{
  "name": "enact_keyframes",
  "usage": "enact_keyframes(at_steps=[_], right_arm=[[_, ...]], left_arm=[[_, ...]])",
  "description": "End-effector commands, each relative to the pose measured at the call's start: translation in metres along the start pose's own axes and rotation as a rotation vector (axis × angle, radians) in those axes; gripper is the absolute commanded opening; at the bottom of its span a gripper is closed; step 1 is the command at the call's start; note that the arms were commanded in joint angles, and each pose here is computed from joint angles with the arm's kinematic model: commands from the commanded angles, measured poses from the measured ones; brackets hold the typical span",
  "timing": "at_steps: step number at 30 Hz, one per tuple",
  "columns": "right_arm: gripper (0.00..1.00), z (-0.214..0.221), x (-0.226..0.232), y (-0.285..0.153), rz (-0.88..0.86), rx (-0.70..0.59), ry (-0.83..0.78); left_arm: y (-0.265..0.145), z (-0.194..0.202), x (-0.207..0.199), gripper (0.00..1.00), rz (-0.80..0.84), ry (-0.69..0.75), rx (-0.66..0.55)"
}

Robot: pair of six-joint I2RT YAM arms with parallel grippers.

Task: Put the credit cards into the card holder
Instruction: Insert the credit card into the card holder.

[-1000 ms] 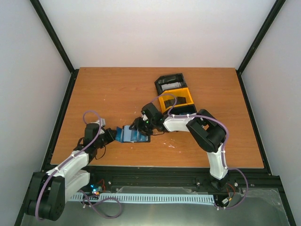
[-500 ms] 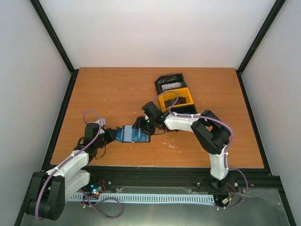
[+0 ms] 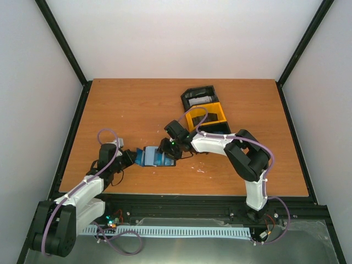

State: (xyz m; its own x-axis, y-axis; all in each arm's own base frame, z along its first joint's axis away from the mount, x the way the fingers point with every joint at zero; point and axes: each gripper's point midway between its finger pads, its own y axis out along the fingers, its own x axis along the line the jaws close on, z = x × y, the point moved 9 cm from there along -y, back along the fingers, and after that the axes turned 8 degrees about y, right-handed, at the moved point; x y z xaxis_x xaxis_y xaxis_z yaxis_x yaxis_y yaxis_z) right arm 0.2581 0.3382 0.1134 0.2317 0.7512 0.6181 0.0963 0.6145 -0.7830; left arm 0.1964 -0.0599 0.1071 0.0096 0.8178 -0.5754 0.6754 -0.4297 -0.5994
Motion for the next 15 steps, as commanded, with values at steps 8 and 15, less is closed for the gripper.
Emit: enact_keyframes(at_steps=[8,15], right_arm=[[0.53,0.004,0.009,0.014,-0.067,0.052,0.003],[0.53,0.001,0.012,0.019,-0.127,0.047,-0.011]], left_arm=[[0.001,-0.007,-0.007,0.01,0.031,0.036,0.005],[0.001,-0.007,-0.006,0.01,0.032,0.038,0.010]])
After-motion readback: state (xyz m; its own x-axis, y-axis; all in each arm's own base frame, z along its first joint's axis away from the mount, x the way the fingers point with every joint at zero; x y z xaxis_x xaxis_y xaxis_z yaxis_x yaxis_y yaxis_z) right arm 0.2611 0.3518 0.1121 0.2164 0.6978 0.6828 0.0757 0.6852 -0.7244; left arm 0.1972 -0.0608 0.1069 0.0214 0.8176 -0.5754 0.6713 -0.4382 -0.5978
